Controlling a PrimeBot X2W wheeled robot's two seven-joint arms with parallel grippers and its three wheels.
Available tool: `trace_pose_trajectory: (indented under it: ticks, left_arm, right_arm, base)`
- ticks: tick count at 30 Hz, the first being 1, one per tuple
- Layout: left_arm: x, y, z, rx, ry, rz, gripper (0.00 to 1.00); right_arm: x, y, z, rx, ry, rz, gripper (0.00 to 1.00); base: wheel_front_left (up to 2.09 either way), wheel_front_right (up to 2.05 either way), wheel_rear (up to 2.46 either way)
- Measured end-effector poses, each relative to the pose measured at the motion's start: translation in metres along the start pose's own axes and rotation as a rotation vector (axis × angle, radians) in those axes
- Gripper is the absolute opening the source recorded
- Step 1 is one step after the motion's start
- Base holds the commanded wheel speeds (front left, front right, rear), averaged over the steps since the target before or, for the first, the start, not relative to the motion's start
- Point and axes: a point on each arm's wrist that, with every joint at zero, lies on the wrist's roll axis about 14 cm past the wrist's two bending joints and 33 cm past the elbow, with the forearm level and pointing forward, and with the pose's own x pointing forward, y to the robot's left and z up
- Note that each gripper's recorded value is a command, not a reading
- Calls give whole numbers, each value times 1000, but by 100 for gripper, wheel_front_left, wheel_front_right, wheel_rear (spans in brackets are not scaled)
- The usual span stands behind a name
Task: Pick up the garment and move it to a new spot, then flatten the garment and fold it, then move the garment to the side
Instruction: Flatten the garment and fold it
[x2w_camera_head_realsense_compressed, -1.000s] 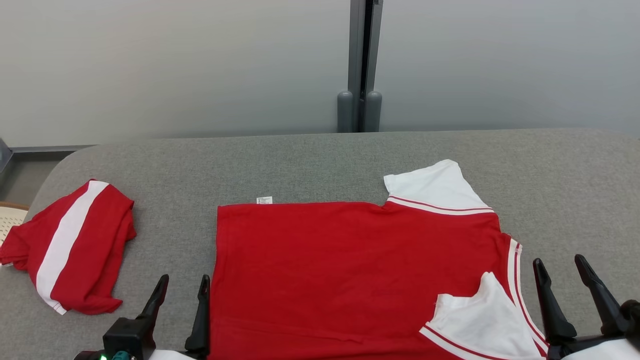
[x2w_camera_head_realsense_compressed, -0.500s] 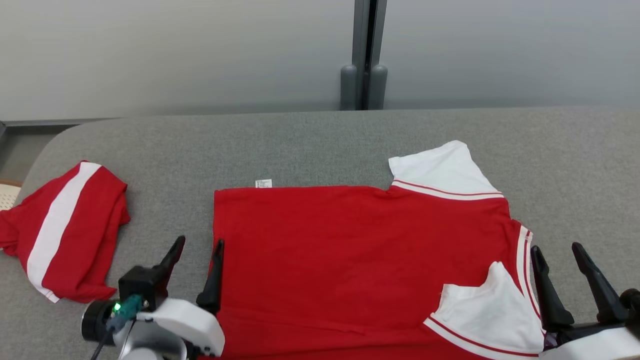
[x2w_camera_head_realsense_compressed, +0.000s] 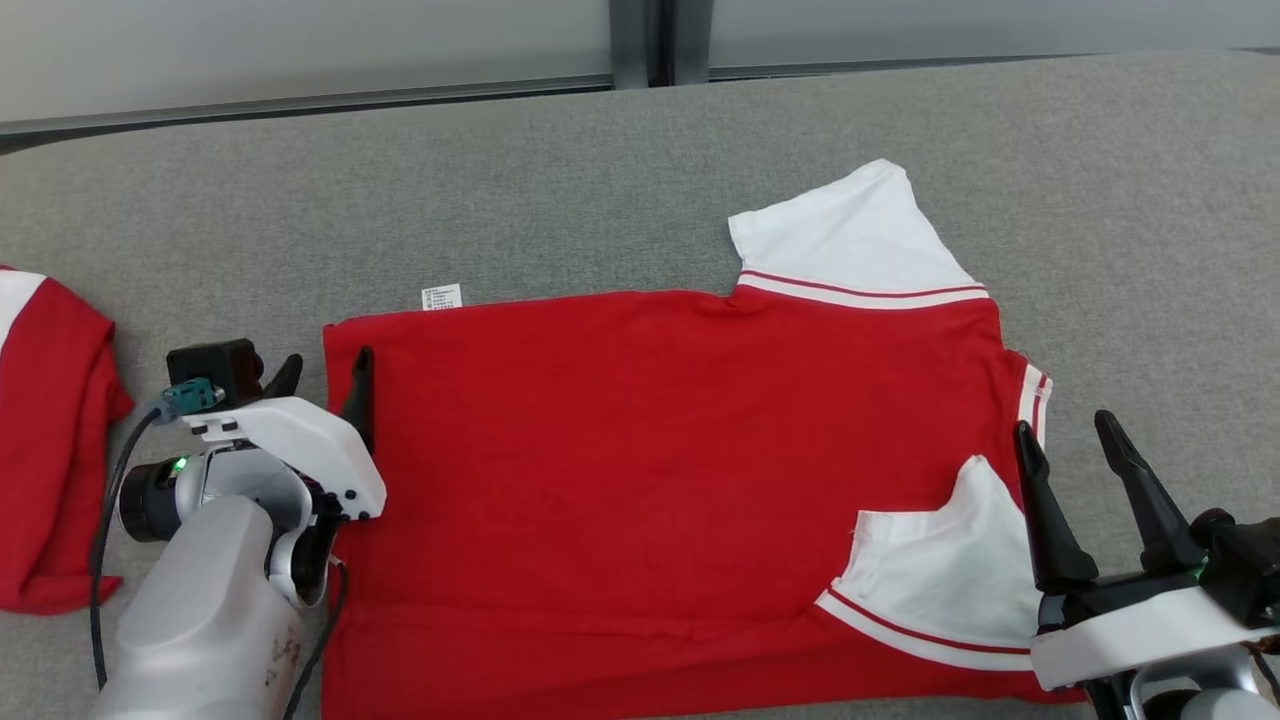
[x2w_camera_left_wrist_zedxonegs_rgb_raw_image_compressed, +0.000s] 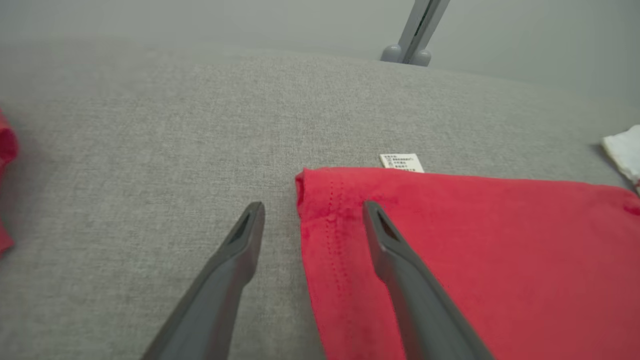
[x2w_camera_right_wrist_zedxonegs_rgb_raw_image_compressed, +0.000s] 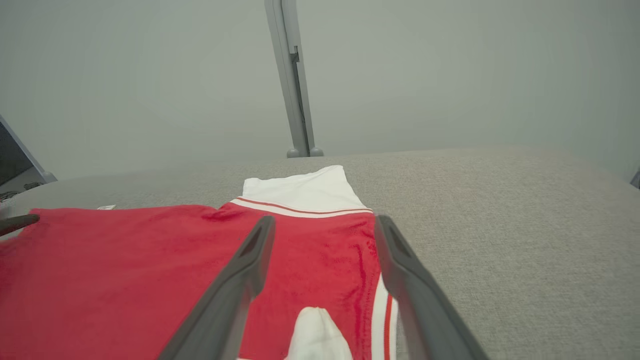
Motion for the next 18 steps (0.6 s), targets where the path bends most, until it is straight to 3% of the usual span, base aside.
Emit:
trace_pose_trajectory:
  ticks: [6, 7, 8, 18]
  left_arm:
    - [15, -1, -12, -17, 75, -14, 100]
    - [16, -1, -13, -15, 81, -16, 74]
    - [17, 0, -13, -11, 82, -17, 0]
    - [22, -3, -6, -8, 46, -23, 0]
  right_arm:
    - [0, -9, -9, 13, 18, -28, 100]
    - [0, -10, -9, 17, 17, -31, 100]
    - [0, -11, -10, 19, 18, -34, 100]
    - [14, -40, -18, 28, 48, -79, 100]
  base:
    - [0, 0, 0]
    - [0, 0, 0]
    - [0, 0, 0]
    - [0, 0, 0]
